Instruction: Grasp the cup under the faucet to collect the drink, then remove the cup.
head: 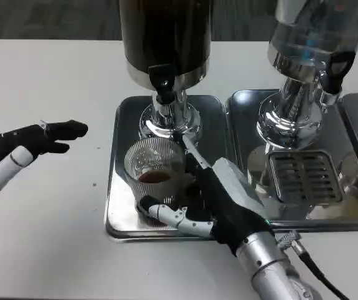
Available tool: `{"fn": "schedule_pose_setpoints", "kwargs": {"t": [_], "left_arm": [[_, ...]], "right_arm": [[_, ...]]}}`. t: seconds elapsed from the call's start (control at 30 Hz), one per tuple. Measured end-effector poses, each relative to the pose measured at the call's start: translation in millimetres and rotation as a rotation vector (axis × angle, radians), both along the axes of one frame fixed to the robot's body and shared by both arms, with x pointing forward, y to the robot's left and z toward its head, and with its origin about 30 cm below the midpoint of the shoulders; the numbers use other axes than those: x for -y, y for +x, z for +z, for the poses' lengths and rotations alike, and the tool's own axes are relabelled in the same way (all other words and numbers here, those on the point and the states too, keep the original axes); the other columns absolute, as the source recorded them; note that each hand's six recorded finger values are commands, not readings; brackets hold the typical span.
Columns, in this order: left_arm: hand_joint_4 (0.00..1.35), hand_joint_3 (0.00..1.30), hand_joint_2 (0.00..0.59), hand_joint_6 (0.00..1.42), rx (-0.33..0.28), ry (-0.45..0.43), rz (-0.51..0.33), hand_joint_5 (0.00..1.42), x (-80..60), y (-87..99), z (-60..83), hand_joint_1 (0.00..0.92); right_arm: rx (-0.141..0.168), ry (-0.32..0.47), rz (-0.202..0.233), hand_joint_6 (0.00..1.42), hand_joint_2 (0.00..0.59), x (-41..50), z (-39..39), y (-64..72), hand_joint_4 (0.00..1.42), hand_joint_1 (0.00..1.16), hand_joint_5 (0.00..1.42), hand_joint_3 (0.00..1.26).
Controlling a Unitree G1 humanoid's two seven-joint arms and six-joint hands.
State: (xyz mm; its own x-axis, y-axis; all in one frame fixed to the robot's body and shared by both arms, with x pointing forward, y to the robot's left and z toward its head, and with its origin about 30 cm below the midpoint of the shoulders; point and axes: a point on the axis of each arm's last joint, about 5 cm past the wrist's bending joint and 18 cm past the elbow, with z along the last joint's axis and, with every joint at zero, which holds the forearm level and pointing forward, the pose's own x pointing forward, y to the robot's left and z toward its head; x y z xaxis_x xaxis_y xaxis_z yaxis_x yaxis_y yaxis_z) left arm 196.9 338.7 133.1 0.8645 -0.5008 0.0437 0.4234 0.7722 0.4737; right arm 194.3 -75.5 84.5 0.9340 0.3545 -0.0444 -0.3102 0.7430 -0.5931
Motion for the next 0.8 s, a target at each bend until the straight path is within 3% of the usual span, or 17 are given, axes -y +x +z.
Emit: {"fn": "schedule_pose_setpoints", "kwargs": {"t": [0.4,0.6,0.8], "left_arm": [[0.21,0.3,0.268,0.21,-0.017,0.011,0.005,0.15,-2.5,-4.7,-1.3,0.0],[0.21,0.3,0.269,0.21,-0.019,0.022,0.004,0.15,-3.9,-5.0,0.5,0.0],[0.21,0.3,0.266,0.21,-0.014,0.035,-0.001,0.15,-3.9,-4.6,2.5,0.0]], "right_arm": [[0.028,-0.031,-0.022,0.84,0.199,-6.1,0.8,-1.8,0.29,0.55,0.49,0.21],[0.087,-0.08,-0.05,0.98,0.208,-9.8,-1.5,-6.2,0.34,0.58,0.58,0.27],[0.109,-0.078,-0.077,1.08,0.209,-10.6,-3.0,-8.2,0.41,0.59,0.66,0.33]]}}
